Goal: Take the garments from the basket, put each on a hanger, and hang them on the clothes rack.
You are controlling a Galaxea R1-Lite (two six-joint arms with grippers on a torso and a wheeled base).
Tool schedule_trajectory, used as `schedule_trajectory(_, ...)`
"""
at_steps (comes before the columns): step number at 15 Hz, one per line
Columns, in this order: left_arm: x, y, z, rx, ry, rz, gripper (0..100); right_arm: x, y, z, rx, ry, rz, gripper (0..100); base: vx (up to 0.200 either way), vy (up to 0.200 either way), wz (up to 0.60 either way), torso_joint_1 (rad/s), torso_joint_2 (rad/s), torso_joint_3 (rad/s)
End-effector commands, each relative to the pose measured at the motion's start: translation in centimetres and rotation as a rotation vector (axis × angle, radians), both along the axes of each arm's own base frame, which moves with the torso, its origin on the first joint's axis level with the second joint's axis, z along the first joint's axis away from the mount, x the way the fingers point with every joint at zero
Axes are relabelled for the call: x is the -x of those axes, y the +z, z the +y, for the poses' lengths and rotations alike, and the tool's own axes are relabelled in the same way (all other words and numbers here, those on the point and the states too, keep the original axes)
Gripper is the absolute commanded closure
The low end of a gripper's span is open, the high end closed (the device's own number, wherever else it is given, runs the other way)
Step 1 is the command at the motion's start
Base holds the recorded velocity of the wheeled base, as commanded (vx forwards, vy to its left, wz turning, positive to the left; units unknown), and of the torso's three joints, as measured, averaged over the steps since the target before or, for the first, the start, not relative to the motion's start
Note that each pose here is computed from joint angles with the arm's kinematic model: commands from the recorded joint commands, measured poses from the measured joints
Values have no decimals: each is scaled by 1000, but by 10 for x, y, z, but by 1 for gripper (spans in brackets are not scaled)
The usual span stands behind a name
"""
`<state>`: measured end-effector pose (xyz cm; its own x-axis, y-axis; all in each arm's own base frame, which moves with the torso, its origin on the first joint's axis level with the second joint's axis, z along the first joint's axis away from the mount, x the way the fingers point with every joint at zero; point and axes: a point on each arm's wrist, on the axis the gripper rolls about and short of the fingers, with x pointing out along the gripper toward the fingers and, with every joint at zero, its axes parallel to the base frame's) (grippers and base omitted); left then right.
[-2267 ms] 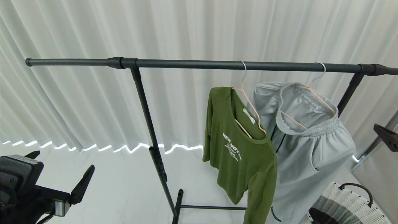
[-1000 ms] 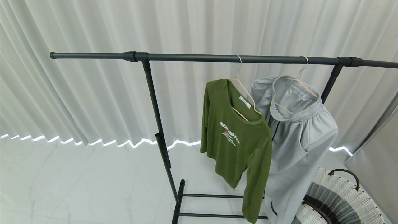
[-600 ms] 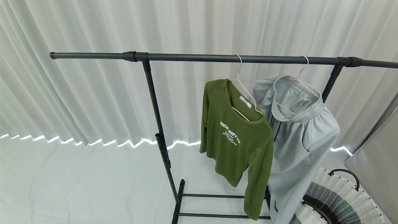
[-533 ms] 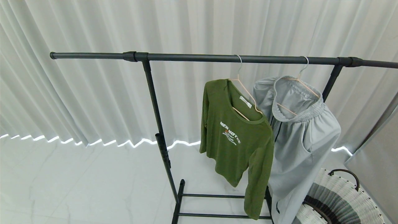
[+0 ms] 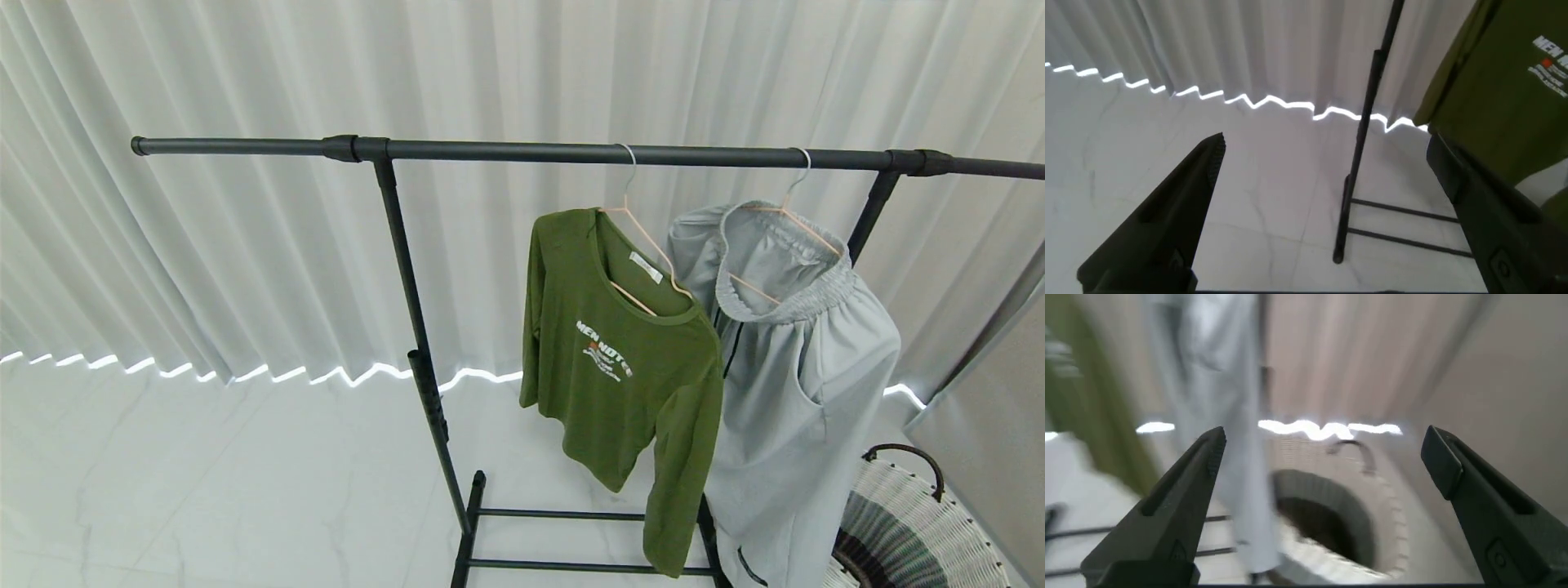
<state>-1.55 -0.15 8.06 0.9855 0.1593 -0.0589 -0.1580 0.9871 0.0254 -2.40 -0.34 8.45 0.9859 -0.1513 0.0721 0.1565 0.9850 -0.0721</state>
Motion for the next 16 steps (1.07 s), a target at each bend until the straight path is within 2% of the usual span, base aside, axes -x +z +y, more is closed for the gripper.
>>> schedule_trajectory(1, 0, -2, 0, 18, -21, 28, 0, -1, -3, 1, -29, 47, 9, 0, 0, 0, 0, 0, 0, 0)
schedule_trajectory(3, 0, -3, 0, 17, -49, 30, 0, -1, -3, 1, -41, 56, 12, 0, 0, 0, 0, 0, 0, 0)
schedule_trajectory(4, 0, -3, 1, 14, -103, 26, 0, -1, -3, 1, -44, 55, 13, 0, 0, 0, 0, 0, 0, 0)
schedule_trajectory(5, 2, -3, 2, 12, -196, 3, 0, -1, -3, 1, -44, 58, 13, 0, 0, 0, 0, 0, 0, 0)
schedule_trajectory(7, 3, -4, 2, 15, -189, 0, 0, -1, -4, 1, -47, 60, 18, 0, 0, 0, 0, 0, 0, 0)
schedule_trajectory(9, 7, -5, 2, 10, -167, -61, 0, -1, -4, 1, -56, 59, 16, 0, 0, 0, 0, 0, 0, 0)
schedule_trajectory(10, 7, -5, 1, 19, -161, -64, 0, -1, -5, 1, -86, 57, 20, 0, 0, 0, 0, 0, 0, 0)
schedule_trajectory(13, 7, -5, 1, 20, -161, -64, 0, -1, -6, 1, -112, 58, 31, 0, 0, 0, 0, 0, 0, 0)
schedule_trajectory(16, 7, -5, 1, 20, -161, -64, 0, -1, -7, 2, -97, 104, 49, 0, 0, 0, 0, 0, 0, 0)
